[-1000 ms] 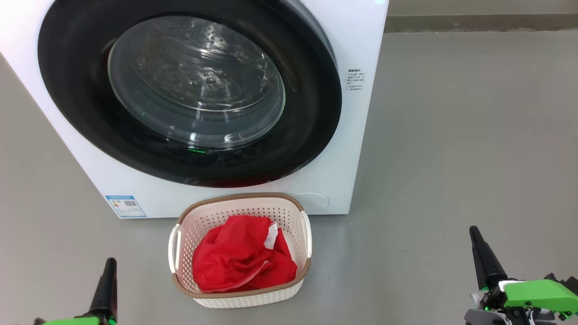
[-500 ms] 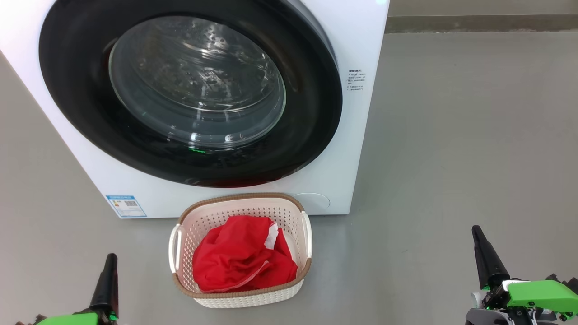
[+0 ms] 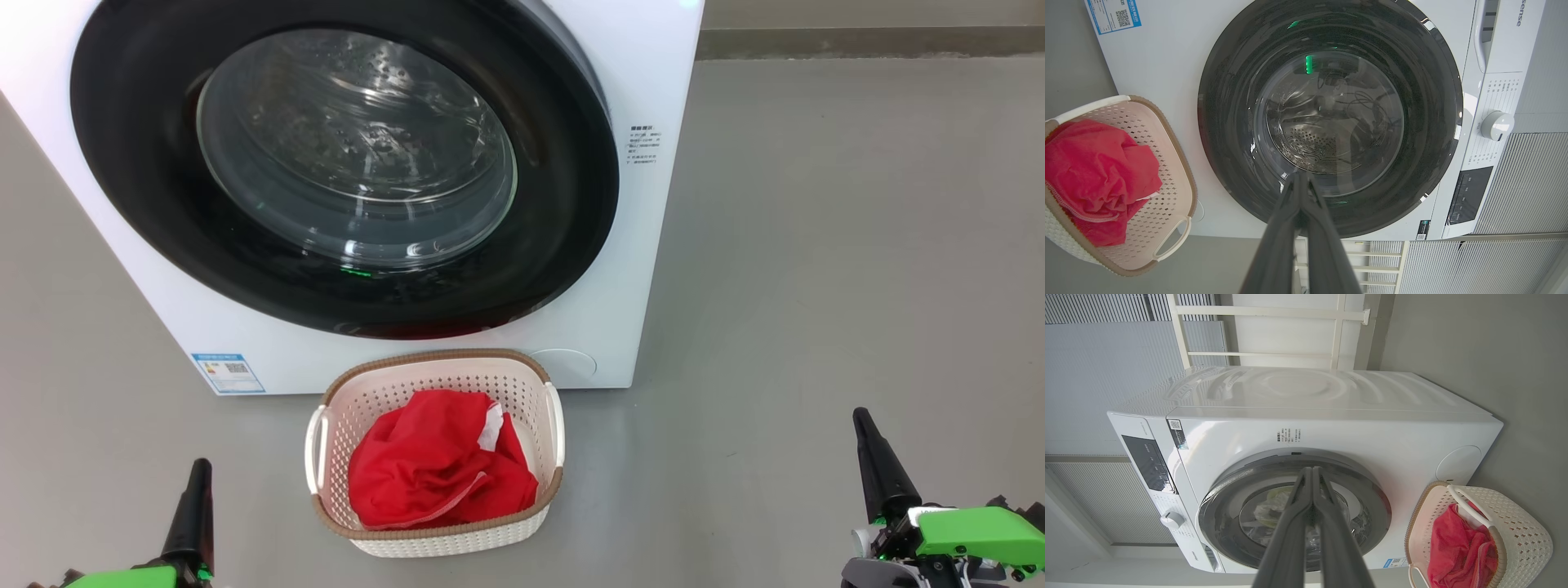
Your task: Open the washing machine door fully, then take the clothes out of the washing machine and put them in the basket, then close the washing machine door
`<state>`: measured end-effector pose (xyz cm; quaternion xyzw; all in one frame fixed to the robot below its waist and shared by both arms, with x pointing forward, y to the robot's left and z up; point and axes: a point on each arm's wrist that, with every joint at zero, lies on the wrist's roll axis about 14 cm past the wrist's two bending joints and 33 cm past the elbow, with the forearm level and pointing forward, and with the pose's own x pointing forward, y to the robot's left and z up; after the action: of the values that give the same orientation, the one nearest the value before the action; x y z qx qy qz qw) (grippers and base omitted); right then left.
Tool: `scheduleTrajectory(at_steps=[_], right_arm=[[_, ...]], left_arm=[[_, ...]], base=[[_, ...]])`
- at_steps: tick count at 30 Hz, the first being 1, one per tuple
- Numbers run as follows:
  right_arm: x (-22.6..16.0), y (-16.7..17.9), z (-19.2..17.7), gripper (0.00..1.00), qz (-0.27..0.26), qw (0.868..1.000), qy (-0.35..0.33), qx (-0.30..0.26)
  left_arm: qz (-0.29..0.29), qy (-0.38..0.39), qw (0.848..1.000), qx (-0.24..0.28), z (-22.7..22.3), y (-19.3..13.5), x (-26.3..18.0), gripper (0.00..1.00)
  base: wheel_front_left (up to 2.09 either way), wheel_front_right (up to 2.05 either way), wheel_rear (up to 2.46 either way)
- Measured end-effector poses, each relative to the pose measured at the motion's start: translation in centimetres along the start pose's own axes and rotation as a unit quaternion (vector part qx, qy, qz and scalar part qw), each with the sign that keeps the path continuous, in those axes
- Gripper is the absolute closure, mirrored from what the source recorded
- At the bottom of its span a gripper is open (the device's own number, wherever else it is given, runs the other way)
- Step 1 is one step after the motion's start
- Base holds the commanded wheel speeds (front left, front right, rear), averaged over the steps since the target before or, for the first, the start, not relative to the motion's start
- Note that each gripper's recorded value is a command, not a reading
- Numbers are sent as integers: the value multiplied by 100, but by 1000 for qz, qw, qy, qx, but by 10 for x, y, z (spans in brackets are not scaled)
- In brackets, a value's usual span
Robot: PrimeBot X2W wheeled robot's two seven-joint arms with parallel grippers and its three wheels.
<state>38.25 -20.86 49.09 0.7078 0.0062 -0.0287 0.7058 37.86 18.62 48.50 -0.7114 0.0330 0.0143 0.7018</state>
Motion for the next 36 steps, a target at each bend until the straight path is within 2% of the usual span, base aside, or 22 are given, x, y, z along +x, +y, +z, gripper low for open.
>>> scheduleTrajectory(at_steps=[36], right_arm=[[0,0,0,100,0,1000,0,1]], left_arm=[[0,-1,1000,0,0,0,0,100]], base=[[0,0,0]])
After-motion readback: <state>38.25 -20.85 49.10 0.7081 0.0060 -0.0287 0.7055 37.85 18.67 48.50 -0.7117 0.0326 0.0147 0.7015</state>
